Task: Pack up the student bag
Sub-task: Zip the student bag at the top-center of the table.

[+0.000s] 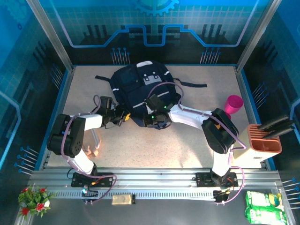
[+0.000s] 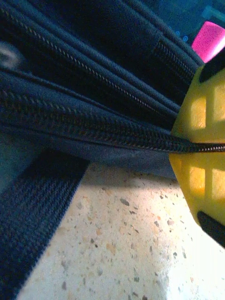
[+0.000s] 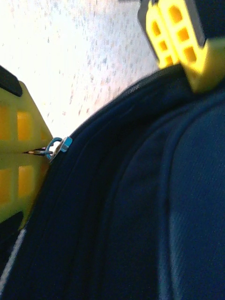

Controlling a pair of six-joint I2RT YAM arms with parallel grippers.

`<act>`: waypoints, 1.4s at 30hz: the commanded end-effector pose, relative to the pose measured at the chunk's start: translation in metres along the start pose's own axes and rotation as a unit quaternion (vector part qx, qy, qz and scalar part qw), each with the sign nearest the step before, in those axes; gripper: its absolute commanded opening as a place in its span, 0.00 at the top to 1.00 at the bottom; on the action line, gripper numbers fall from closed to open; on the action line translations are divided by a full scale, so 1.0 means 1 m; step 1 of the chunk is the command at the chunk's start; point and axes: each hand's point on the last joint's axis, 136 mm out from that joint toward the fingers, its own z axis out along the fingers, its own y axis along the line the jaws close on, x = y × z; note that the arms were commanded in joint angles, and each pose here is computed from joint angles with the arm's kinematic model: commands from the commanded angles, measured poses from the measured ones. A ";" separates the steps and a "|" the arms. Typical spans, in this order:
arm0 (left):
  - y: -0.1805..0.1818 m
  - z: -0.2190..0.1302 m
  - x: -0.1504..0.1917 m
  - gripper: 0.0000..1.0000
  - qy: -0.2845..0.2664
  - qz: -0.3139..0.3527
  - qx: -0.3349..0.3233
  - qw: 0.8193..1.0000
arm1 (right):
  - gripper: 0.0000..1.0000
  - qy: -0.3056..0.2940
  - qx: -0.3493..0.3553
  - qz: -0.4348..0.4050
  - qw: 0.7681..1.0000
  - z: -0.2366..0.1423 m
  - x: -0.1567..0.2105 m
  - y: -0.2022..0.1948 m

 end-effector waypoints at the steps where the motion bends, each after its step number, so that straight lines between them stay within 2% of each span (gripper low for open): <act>1: -0.001 0.001 -0.013 0.97 -0.022 0.013 -0.009 1.000 | 0.99 0.015 0.138 -0.012 0.990 -0.025 0.021 -0.056; 5: -0.002 0.001 -0.013 1.00 -0.022 0.018 -0.011 1.000 | 0.97 0.004 0.201 -0.012 0.979 -0.042 0.022 -0.087; 14: -0.010 0.001 -0.009 1.00 -0.005 0.039 -0.006 0.999 | 1.00 -0.022 0.244 0.041 0.969 -0.057 0.006 -0.128; 19: -0.016 -0.001 -0.008 1.00 0.005 0.069 -0.013 0.998 | 1.00 -0.033 0.219 0.036 0.975 -0.060 0.002 -0.121; 25: -0.033 0.000 -0.015 1.00 0.012 0.121 -0.028 0.992 | 1.00 -0.035 0.160 0.016 0.986 -0.058 0.019 -0.097; 30: -0.049 0.004 -0.026 0.93 0.015 0.159 -0.044 0.986 | 1.00 -0.030 0.088 -0.014 0.996 -0.049 0.038 -0.059; 35: -0.059 0.002 -0.046 0.83 -0.021 0.170 -0.066 0.983 | 1.00 -0.029 0.047 -0.040 0.998 -0.038 0.037 -0.025; 42: -0.040 -0.030 -0.054 0.54 -0.069 0.142 -0.084 0.984 | 1.00 -0.041 0.006 -0.053 0.998 -0.030 0.013 0.014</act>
